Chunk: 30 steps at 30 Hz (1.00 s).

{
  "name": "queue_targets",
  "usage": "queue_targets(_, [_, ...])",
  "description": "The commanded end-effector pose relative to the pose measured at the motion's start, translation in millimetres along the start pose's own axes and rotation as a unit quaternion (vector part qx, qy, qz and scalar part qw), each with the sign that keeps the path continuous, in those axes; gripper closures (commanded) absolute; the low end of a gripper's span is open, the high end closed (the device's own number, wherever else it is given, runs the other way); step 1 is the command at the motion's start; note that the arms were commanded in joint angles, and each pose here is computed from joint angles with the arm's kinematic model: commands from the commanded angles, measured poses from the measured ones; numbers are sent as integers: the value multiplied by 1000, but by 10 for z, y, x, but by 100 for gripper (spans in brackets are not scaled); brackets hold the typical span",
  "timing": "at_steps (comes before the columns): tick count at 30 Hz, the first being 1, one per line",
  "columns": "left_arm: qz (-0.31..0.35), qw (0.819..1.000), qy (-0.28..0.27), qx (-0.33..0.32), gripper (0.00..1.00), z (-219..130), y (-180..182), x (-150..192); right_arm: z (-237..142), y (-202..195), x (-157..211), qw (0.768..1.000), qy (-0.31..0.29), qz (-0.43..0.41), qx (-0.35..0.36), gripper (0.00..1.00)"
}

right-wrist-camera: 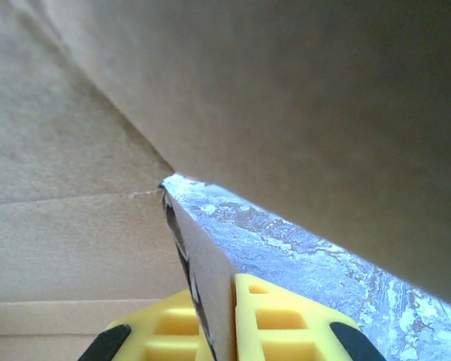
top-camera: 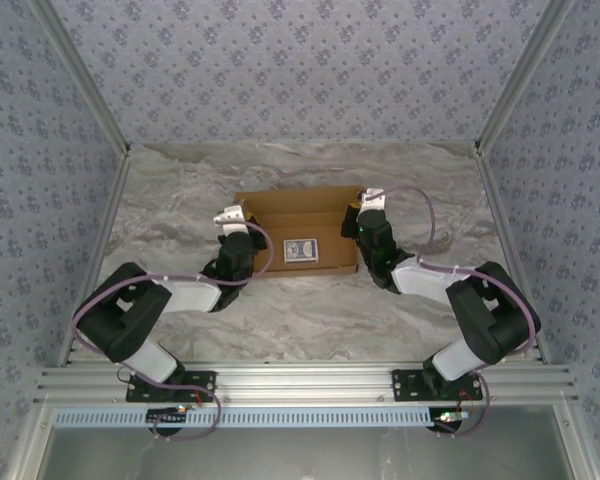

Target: Fold the paper box

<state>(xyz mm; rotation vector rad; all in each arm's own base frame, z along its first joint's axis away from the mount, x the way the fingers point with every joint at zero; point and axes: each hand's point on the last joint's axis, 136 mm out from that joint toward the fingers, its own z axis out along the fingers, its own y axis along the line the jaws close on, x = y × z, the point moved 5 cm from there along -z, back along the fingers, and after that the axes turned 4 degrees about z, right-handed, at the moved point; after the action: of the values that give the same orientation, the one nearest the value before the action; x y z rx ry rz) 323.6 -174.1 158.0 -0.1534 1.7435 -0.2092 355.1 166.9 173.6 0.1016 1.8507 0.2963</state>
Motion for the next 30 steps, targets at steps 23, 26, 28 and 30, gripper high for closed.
queue_targets(23, [41,997,61,4,84,-149,193,438,-285,-198,514,998,-24,-31,50,90])
queue_targets(26, [39,997,69,14,81,-173,183,446,-289,-212,541,998,-24,-32,54,90])
queue_targets(28, [40,996,75,25,76,-192,165,454,-287,-215,553,998,-23,-33,57,90])
queue_targets(30, [37,995,81,34,72,-219,153,464,-283,-219,562,998,-22,-33,58,91])
